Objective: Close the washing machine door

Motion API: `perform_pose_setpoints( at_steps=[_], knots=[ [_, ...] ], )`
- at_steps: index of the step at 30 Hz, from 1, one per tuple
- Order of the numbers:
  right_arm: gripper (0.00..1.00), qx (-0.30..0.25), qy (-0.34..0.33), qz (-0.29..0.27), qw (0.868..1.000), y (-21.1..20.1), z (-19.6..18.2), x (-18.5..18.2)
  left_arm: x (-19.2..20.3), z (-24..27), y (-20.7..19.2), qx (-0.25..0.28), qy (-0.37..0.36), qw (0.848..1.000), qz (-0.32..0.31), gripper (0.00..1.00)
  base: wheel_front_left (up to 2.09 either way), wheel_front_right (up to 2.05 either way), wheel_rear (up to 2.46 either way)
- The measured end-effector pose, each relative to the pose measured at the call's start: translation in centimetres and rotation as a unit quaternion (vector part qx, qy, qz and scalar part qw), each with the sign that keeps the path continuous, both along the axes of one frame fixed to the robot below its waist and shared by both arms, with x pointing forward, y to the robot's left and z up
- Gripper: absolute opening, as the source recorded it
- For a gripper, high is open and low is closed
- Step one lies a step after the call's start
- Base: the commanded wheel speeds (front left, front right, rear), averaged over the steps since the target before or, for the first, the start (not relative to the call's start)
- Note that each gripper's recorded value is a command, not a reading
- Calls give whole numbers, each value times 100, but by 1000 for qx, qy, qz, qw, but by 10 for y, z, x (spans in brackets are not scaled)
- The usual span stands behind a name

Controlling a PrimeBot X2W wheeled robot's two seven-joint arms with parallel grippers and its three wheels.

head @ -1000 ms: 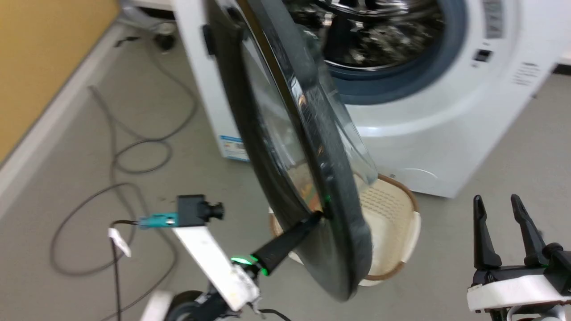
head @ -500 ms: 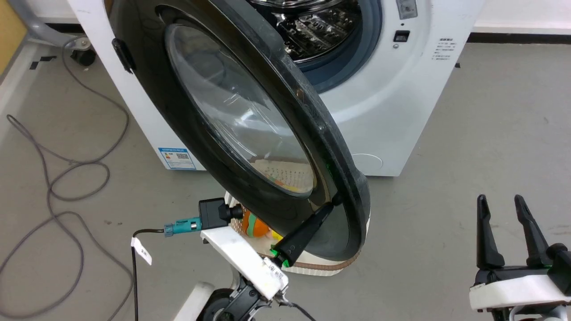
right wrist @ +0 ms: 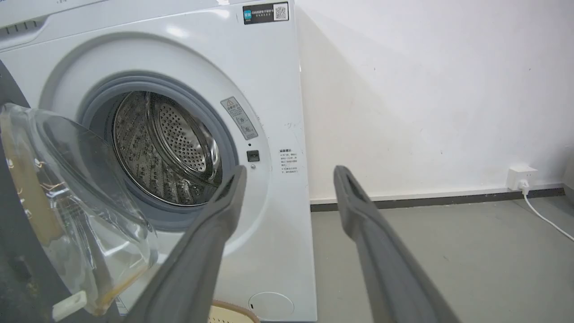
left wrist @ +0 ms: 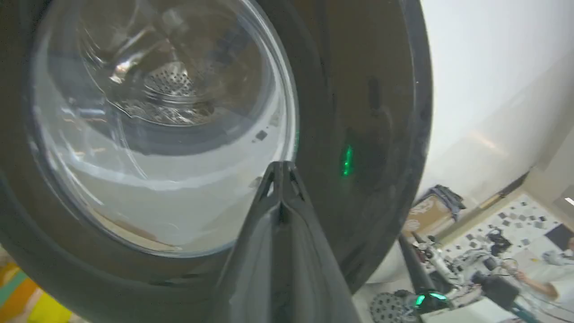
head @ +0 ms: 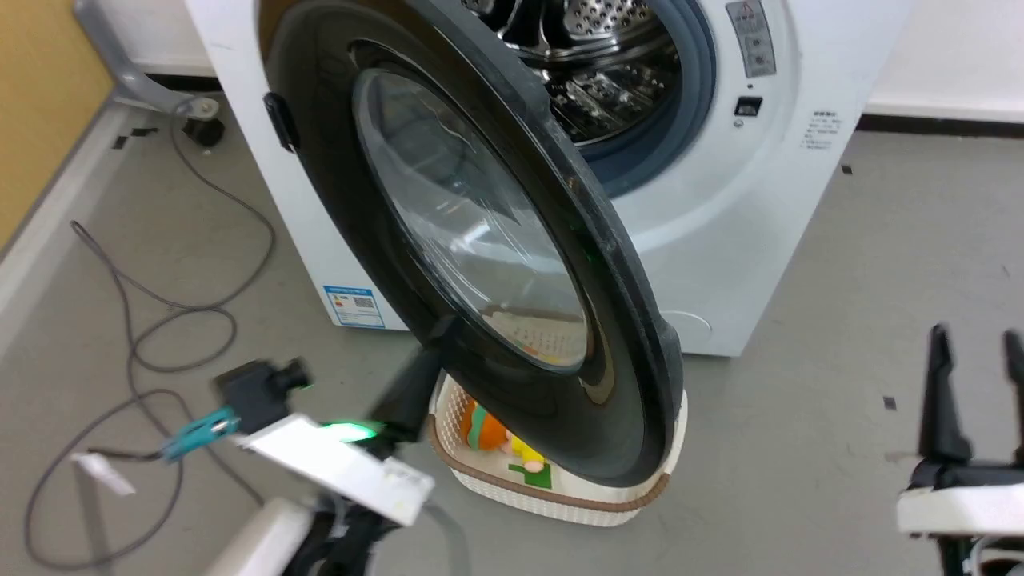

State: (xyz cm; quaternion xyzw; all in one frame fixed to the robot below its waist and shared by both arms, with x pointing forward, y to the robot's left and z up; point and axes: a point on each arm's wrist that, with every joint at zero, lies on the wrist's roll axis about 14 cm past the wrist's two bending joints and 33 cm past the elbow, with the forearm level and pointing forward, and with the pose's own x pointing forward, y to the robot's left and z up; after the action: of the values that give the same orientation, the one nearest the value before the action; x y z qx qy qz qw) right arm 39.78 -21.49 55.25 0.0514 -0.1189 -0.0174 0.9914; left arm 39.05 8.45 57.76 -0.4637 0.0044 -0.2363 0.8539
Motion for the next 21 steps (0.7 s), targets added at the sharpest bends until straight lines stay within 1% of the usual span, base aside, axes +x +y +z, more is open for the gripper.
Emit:
perform_pose_setpoints(
  at_steps=[2, 3, 5, 7, 8, 12, 14, 17, 18, 19, 20, 21],
  knots=[
    [100, -2, -23, 0, 1000, 0, 15, 2, 2, -14, 26, 83, -20, 995, 46, 0, 0, 0, 0],
    [100, -2, -35, 0, 999, 1, 23, 4, 5, -24, 43, 126, -22, 989, 72, 0, 0, 0, 0],
    [100, -6, -62, 2, 998, 3, 41, 7, 10, -33, 74, 171, -12, 976, 135, 0, 0, 0, 0],
    [100, -7, -89, 5, 996, 6, 59, 9, 14, -30, 97, 220, -19, 958, 185, 0, 0, 0, 0],
    [100, -9, -100, 7, 995, 8, 66, 10, 15, -22, 109, 232, -27, 948, 215, 0, 0, 0, 0],
    [100, -11, -147, 19, 989, 18, 97, 12, 11, 10, 148, 304, -70, 897, 314, 0, 0, 0, 0],
    [100, -7, -169, 26, 985, 23, 111, 12, 1, 15, 159, 353, -82, 866, 345, 0, 0, 0, 0],
    [100, 13, -201, 47, 978, 34, 130, 11, -16, 12, 168, 403, -82, 830, 376, 0, 0, 0, 0],
    [100, 24, -210, 56, 976, 38, 136, 11, -21, 10, 171, 408, -78, 825, 384, 0, 0, 0, 0],
    [100, 34, -220, 66, 973, 43, 142, 10, -25, 6, 171, 412, -72, 822, 386, 7, 0, 0, 0],
    [100, 44, -230, 77, 969, 49, 148, 9, -30, 0, 172, 424, -67, 817, 385, 74, 0, 0, 0],
    [100, 56, -238, 89, 966, 55, 154, 9, -34, -3, 173, 430, -63, 813, 387, 100, 0, 0, 0]
  ],
)
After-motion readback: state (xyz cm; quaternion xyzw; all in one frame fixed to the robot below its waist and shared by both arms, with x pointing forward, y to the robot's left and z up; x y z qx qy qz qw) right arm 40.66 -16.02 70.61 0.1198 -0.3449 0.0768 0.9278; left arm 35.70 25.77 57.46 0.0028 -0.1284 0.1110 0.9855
